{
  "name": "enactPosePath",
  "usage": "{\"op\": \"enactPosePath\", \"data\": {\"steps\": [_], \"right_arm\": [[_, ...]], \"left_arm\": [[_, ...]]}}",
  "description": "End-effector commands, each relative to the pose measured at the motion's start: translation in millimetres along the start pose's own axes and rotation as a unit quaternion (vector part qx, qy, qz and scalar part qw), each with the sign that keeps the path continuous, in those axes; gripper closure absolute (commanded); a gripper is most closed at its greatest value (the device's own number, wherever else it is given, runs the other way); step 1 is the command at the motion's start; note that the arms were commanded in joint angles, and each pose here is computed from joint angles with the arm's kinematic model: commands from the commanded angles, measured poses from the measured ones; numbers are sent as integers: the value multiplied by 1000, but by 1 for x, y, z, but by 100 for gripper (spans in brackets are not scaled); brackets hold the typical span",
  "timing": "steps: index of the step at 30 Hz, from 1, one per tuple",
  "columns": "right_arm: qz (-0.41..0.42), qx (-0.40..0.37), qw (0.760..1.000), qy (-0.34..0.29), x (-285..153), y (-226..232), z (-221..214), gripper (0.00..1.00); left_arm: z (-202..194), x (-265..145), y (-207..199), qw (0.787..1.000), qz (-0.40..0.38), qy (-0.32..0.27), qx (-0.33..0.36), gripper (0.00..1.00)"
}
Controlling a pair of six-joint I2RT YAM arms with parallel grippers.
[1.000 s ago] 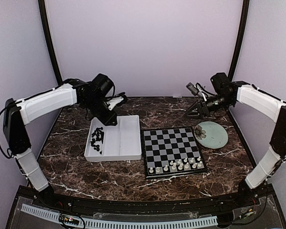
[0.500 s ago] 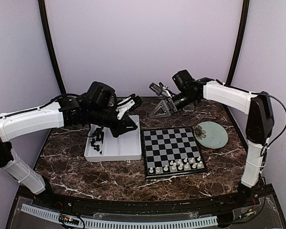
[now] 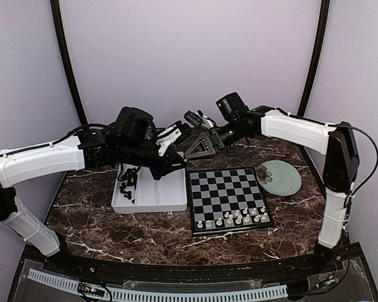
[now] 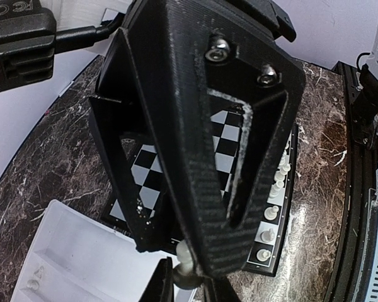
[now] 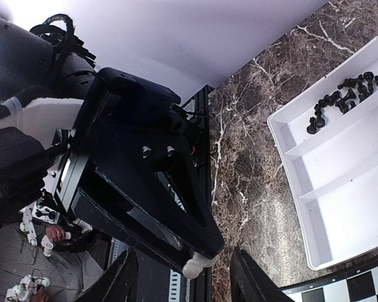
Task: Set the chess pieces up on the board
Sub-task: Pass from the left arm to the right
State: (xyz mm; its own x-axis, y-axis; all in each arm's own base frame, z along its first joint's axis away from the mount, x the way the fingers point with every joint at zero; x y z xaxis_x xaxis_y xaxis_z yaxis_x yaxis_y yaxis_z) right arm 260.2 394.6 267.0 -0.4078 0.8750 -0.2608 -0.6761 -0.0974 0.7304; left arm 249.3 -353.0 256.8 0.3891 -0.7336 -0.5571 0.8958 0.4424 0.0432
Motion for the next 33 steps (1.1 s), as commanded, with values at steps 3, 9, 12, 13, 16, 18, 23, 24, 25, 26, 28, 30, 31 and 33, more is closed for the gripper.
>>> {"op": "enactPosePath", "data": {"steps": [3, 9, 12, 13, 16, 18, 23, 24, 25, 26, 28, 30, 31, 33], "right_arm": [[14, -3, 1000, -1, 6, 5, 2, 56], [-8, -12, 1000, 3, 8, 3, -1, 60], [-26, -17, 999, 7, 9, 0, -2, 61], [-31, -17, 999, 8, 9, -1, -3, 61], [-42, -22, 999, 12, 10, -4, -4, 64], [-44, -23, 999, 13, 11, -4, -4, 66], [-50, -26, 998, 14, 11, -5, -4, 78], [-52, -28, 998, 14, 11, -5, -4, 81], [-54, -29, 998, 15, 11, -5, -4, 83], [-54, -30, 998, 15, 10, -5, -4, 83], [-59, -33, 998, 15, 10, -5, -4, 86], [-74, -43, 996, 15, 8, -6, -2, 88], [-83, -50, 995, 16, 6, -7, -2, 88], [-106, -70, 992, 24, 2, -8, -3, 89]], "left_arm": [[14, -8, -2, 1000, 1, -22, 11, 89], [14, -8, -2, 1000, 3, -22, 11, 89], [14, -8, -2, 1000, 5, -23, 12, 89], [14, -7, -2, 1000, 5, -23, 12, 89], [15, -7, -2, 1000, 6, -24, 12, 89], [14, -7, -2, 1000, 5, -23, 12, 89], [12, -4, -2, 1000, 4, -18, 10, 89], [12, -3, -1, 1000, 6, -18, 10, 89], [11, -3, 0, 1000, 10, -17, 9, 89], [11, -2, 1, 1000, 13, -15, 10, 89], [9, -1, 2, 1000, 18, -12, 9, 85], [7, 1, 5, 1000, 26, -9, 9, 79], [4, 1, 5, 1000, 28, -6, 9, 72], [-2, 2, 7, 999, 36, 0, 12, 65]]}}
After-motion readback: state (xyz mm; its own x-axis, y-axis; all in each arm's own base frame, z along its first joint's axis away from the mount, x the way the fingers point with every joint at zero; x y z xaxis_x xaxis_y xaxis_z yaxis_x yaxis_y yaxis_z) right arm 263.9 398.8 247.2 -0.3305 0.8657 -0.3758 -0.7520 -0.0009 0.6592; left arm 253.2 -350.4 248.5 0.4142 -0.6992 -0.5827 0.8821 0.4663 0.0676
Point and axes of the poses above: each gripper's point midway between its finger pads, its own x axis out along the fingers, its own y axis along the line the jaws close on, z = x × y, the point moved 2 cm from there along -x, back along the fingers, and after that the axes turned 2 degrees about -x, right-handed, at the moved point
